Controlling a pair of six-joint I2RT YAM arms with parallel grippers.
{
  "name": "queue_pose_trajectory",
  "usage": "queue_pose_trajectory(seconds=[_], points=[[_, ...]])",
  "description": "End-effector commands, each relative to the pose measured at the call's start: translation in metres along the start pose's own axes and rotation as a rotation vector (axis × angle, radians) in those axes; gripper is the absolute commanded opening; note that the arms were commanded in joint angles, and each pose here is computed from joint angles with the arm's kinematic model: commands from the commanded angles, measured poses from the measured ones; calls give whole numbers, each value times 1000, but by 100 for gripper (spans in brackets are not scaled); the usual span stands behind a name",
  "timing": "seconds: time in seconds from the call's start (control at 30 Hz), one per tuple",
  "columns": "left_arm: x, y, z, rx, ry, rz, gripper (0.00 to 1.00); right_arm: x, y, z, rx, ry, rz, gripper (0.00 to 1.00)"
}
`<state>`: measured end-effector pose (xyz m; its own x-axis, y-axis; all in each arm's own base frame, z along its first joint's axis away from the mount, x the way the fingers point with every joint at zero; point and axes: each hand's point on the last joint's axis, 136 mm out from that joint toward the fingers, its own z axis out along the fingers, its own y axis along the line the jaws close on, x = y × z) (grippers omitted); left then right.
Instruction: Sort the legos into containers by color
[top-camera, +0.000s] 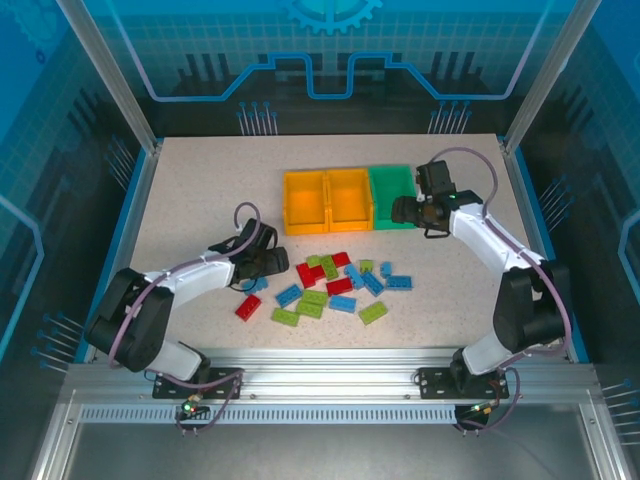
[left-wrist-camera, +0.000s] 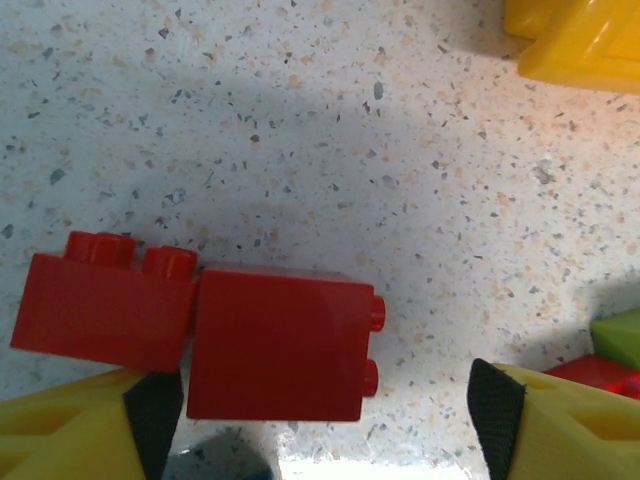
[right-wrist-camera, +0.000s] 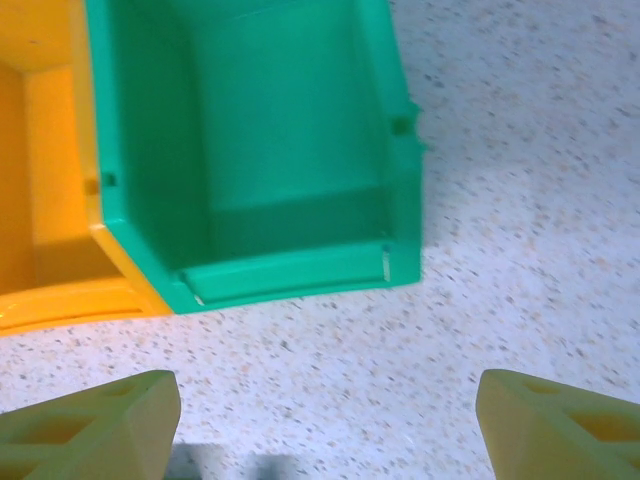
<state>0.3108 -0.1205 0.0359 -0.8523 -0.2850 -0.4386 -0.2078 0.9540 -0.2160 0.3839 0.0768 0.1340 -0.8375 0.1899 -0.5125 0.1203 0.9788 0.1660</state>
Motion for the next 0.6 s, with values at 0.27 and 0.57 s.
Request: queue_pose_trajectory(seconds=[0.27, 0.57], points=[[-15, -10, 5, -1, -43, 2, 50, 20, -39, -19, 18, 0, 61, 81], [-29, -27, -13, 64, -100, 8, 34, 48, -47, -11, 16, 47, 71, 81]])
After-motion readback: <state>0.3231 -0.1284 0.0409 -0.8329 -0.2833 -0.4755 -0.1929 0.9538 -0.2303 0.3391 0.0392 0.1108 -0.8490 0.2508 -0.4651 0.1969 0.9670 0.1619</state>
